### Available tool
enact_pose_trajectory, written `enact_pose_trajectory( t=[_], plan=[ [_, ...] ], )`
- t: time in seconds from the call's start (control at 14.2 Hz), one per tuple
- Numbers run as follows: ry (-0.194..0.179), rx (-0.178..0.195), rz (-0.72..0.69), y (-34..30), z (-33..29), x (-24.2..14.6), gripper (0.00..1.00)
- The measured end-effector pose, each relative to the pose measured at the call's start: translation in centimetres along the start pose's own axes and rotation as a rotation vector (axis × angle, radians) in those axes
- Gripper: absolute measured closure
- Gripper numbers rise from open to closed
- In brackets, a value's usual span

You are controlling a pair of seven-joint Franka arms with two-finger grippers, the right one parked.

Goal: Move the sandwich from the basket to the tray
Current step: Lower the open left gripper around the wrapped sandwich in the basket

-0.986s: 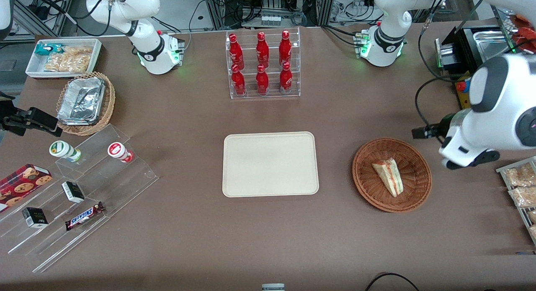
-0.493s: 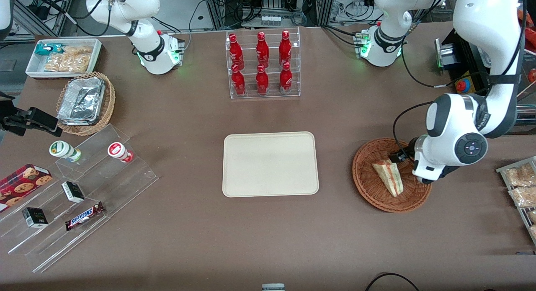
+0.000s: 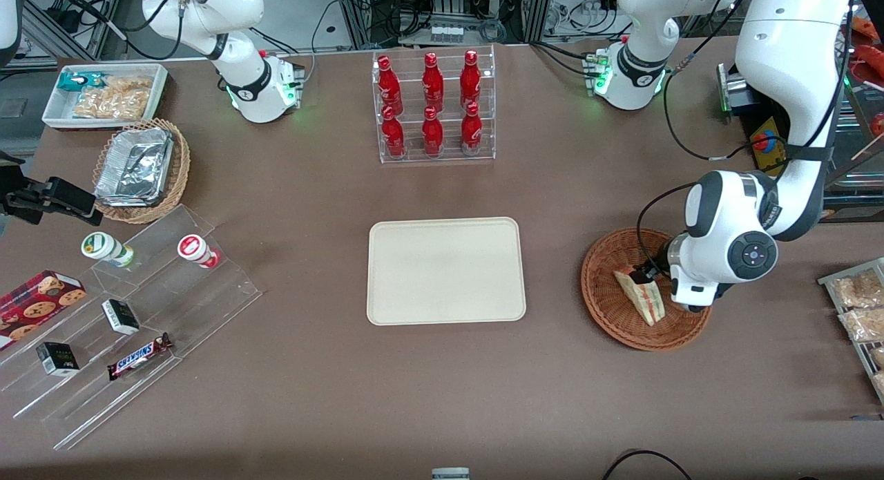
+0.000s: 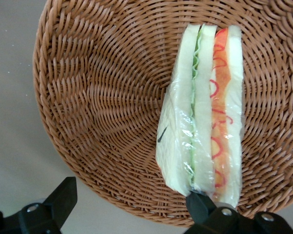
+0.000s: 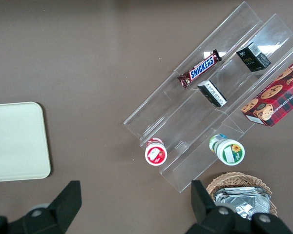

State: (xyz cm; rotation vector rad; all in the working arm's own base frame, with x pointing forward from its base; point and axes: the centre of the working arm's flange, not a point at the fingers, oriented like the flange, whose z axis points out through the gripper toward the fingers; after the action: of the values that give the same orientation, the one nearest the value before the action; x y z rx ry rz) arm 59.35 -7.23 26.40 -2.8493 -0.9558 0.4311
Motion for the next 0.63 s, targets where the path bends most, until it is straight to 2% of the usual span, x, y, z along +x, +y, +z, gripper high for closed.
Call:
enact_pose_trajectory(
  t=[0.21, 0.63],
  plan=[
    [0.016, -0.015, -0.002, 0.3, -1.8, 0.4, 0.00],
    [0.023, -0.019, -0.007, 0.5, -5.2, 0.9, 0.00]
  ],
)
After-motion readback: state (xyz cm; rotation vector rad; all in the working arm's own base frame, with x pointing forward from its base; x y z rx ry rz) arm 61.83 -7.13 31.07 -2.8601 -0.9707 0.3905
